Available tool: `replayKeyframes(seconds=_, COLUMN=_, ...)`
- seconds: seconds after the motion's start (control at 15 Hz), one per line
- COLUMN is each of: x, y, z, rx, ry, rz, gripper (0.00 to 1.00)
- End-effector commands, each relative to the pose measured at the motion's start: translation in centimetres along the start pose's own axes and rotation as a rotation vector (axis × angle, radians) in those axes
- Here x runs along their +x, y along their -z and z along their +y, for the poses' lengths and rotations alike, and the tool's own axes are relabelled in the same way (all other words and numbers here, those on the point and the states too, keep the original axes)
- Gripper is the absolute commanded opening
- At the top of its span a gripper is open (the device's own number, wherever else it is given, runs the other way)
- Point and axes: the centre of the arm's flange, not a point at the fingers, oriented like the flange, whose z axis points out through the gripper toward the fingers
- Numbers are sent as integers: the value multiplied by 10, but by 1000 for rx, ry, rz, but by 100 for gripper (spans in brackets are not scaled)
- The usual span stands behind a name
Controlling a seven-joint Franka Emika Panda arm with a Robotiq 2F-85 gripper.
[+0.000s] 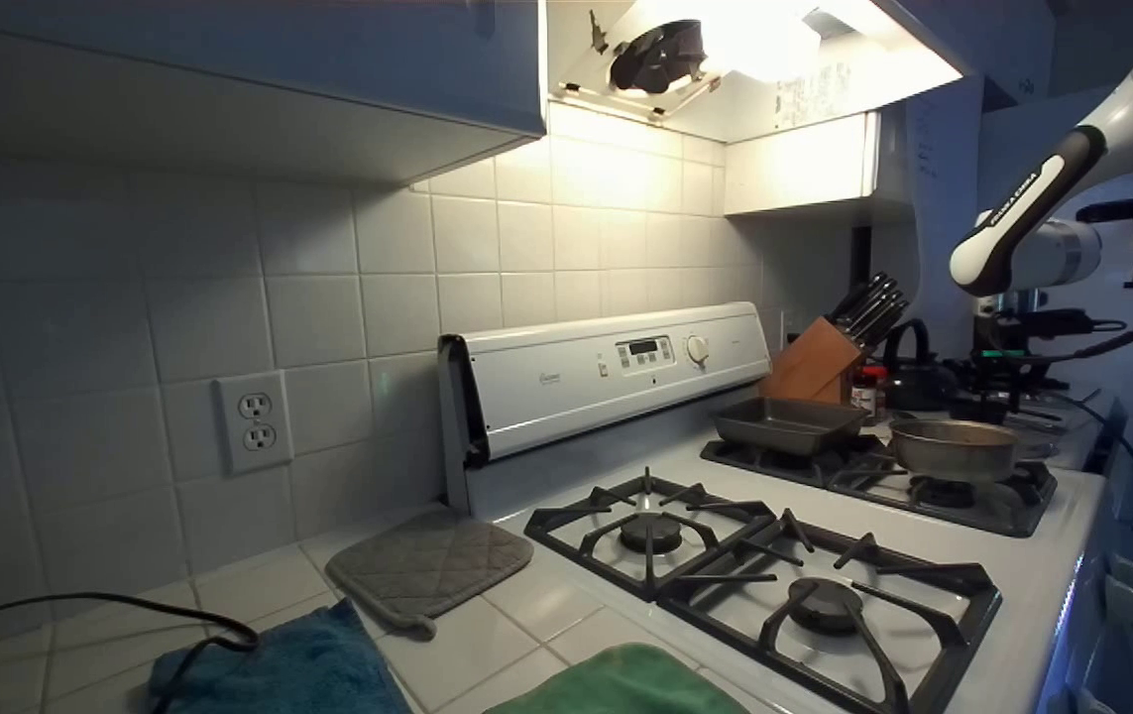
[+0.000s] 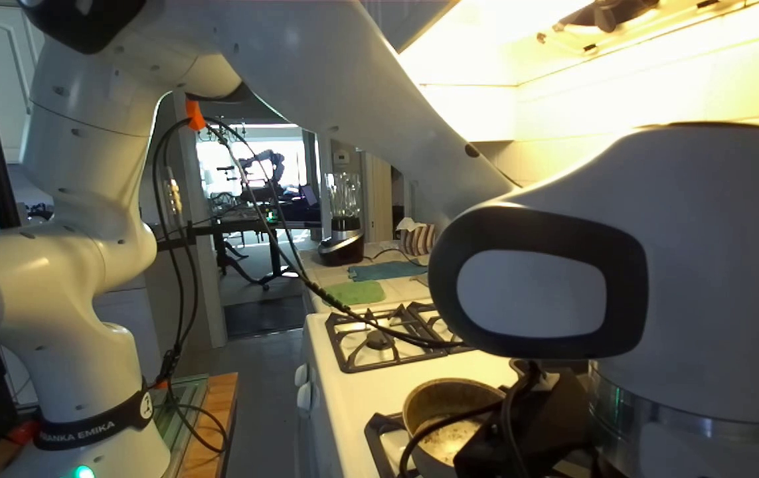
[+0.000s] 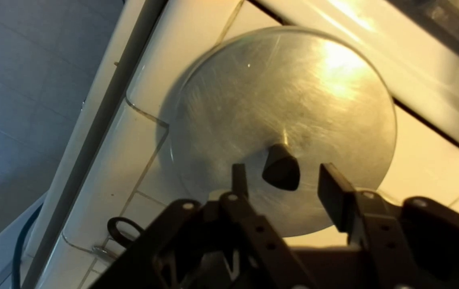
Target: Put the lid on the pot
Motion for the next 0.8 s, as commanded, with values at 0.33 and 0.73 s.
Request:
replayKeyframes(seconds=0.33, x=4, y=-12, z=-7, rx=-28, ry=-4, rz=-3, gripper=95)
replayKeyframes(seconds=0.73, x=3, y=-19, z=-8, rx=-36, ry=1, rz=-11, gripper=40)
